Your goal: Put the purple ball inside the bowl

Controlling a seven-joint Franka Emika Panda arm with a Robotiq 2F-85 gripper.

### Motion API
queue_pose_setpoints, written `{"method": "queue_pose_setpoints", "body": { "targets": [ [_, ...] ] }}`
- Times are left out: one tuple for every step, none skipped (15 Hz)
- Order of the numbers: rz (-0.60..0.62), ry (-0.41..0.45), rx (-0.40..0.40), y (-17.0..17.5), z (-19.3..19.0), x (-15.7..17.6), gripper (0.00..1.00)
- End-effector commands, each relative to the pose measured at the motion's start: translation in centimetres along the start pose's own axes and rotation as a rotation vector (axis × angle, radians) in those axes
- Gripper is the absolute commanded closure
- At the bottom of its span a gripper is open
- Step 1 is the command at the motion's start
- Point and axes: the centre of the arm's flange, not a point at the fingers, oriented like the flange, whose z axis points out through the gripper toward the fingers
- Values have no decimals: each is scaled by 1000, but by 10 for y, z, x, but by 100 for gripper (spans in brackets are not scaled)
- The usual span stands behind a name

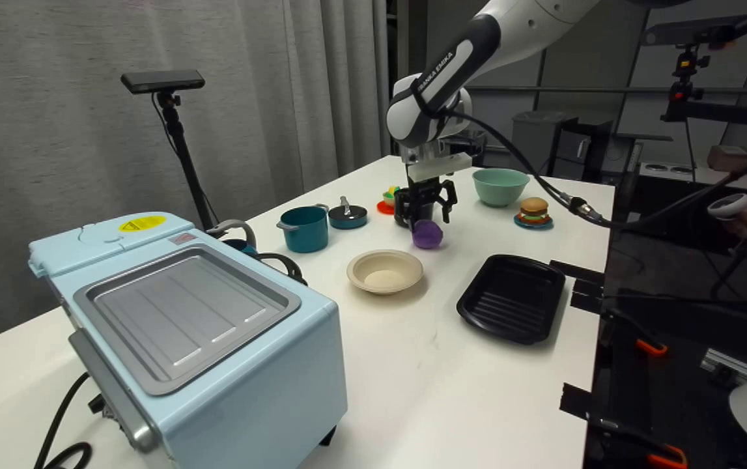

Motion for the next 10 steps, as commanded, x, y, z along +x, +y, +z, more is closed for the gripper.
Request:
{"method": "queue_pose_setpoints", "body": {
  "targets": [
    [33, -14, -6, -4, 14, 25, 0],
    [32, -12, -5, -6, 15, 25, 0],
    [32, -10, -4, -8, 16, 26, 25],
    [28, -6, -1, -9, 15, 26, 26],
    [25, -1, 3, -10, 12, 26, 32],
    [23, 7, 11, -10, 6, 25, 42],
    [21, 14, 18, -10, 0, 24, 49],
    [18, 26, 28, -10, -9, 21, 58],
    [16, 36, 35, -9, -17, 19, 65],
    [13, 50, 46, -8, -28, 16, 71]
  ]
}}
